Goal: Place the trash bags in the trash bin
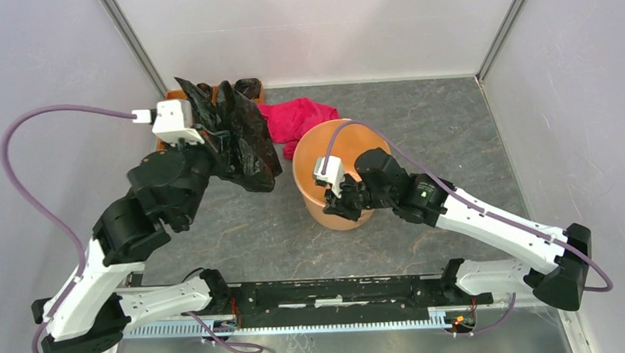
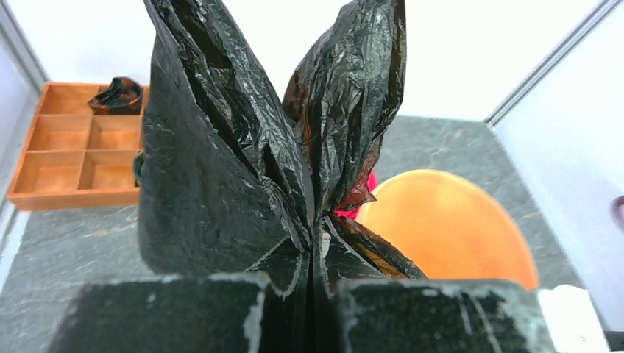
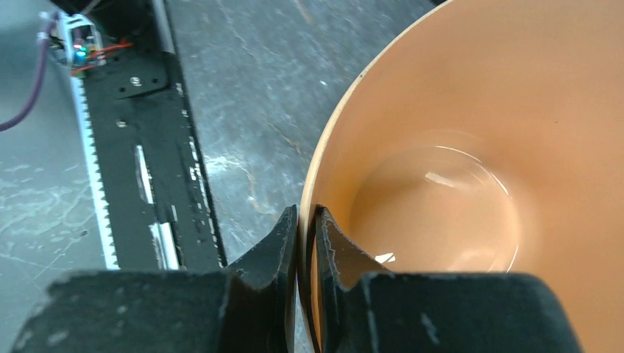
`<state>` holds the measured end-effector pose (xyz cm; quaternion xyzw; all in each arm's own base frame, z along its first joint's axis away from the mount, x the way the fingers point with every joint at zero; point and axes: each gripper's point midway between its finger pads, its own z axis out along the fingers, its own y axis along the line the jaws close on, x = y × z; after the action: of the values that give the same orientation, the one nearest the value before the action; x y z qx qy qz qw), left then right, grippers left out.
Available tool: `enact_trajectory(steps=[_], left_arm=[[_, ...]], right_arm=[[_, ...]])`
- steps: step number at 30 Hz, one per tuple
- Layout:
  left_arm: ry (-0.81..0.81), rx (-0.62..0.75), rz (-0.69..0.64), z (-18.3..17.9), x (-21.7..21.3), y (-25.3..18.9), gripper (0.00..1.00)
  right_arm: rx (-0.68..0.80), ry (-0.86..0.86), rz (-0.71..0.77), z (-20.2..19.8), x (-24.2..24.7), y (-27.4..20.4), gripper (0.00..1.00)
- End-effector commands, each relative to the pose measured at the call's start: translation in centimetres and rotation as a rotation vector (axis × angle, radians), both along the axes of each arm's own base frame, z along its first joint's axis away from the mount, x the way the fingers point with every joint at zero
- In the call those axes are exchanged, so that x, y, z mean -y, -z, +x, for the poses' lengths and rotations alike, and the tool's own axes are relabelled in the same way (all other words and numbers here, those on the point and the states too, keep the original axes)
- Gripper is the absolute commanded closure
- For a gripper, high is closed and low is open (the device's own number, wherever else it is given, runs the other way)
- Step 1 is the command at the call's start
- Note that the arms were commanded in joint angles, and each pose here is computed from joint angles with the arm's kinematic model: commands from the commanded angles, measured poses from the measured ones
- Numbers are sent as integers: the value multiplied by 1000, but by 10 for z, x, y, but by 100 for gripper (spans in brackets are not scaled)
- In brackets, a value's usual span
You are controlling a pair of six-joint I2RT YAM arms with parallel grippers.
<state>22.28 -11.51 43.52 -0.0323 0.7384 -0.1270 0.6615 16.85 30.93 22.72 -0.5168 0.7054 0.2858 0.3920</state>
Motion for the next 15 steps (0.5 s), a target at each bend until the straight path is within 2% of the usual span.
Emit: enact_trajectory(steps=[1,5,8,11,15], left_arm=[[86,88,-92,-11,2,-43,98],[179,130,-121,-21,10,-63,98],[244,184,-153,-29,13,-88,98],[342,263,-211,-43,21,-125,98],[541,389,-286,-70,42,-169,98]], right_arm=[[-40,-151,74,-28,-28,-8,91],[-53,-229,97,-43,-43,-8,91],[-47,-222,110,-42,-48,-8,84],[-15,-163,129,-30,-50,-13,69],[51,14,166,-3,-42,-32,38]])
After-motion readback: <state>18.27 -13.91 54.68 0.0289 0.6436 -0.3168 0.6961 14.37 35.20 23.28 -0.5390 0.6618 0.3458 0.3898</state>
